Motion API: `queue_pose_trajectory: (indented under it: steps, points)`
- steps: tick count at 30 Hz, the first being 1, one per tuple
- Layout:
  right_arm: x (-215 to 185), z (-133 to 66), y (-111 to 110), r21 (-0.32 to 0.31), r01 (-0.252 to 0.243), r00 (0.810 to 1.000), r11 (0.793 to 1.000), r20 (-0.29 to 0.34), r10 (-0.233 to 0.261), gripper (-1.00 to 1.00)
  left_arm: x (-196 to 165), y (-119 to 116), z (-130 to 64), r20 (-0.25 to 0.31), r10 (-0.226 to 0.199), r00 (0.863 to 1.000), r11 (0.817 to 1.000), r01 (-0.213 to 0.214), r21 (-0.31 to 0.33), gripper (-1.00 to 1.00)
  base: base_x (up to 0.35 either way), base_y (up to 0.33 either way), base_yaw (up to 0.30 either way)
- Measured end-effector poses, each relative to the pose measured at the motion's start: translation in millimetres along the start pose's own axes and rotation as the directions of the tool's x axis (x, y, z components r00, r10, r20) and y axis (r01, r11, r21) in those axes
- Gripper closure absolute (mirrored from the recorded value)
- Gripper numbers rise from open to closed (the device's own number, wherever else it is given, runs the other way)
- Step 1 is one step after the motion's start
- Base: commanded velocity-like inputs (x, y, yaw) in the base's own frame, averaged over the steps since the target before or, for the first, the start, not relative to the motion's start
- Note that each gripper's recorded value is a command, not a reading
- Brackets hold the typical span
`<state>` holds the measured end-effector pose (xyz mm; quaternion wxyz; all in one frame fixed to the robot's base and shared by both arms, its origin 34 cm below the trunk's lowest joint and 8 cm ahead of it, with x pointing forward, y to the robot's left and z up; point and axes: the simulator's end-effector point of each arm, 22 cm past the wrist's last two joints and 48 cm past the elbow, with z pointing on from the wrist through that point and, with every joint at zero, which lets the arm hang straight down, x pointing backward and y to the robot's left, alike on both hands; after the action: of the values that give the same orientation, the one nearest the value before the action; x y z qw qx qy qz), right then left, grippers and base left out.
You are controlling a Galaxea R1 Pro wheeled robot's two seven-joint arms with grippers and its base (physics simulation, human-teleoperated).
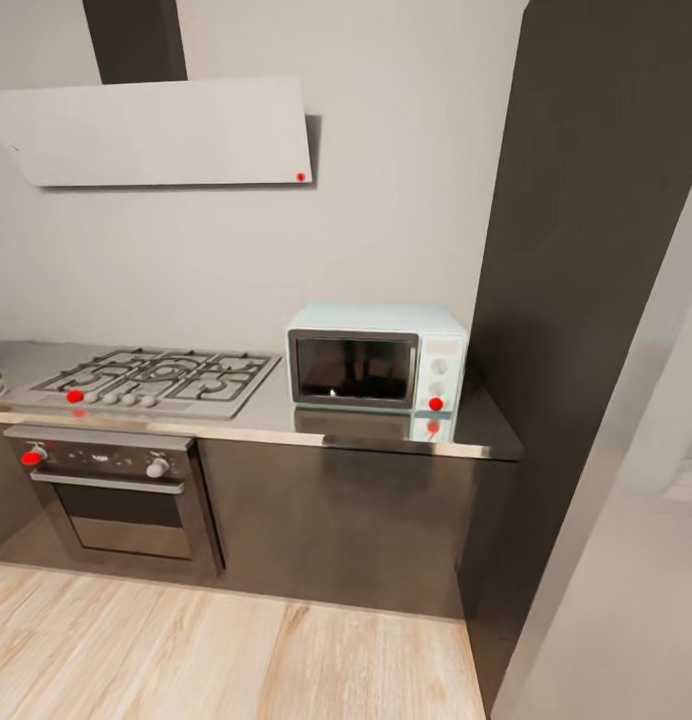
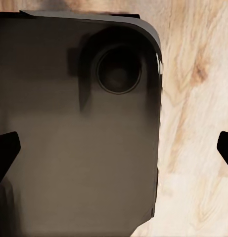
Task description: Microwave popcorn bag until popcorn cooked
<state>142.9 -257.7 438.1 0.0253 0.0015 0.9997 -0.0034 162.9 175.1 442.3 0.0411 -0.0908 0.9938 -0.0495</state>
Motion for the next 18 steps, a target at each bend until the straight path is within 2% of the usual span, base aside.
queue_pose_trajectory:
  steps: [18]
  points:
    - [-0.3,0.0,2.1,-0.002,-0.002,1.0,1.0,0.001,0.002,-1.0,-0.3,0.6,0.0,0.001,0.0,1.0,1.0,0.0,-0.001,-1.0,0.133,0.112,-0.009]
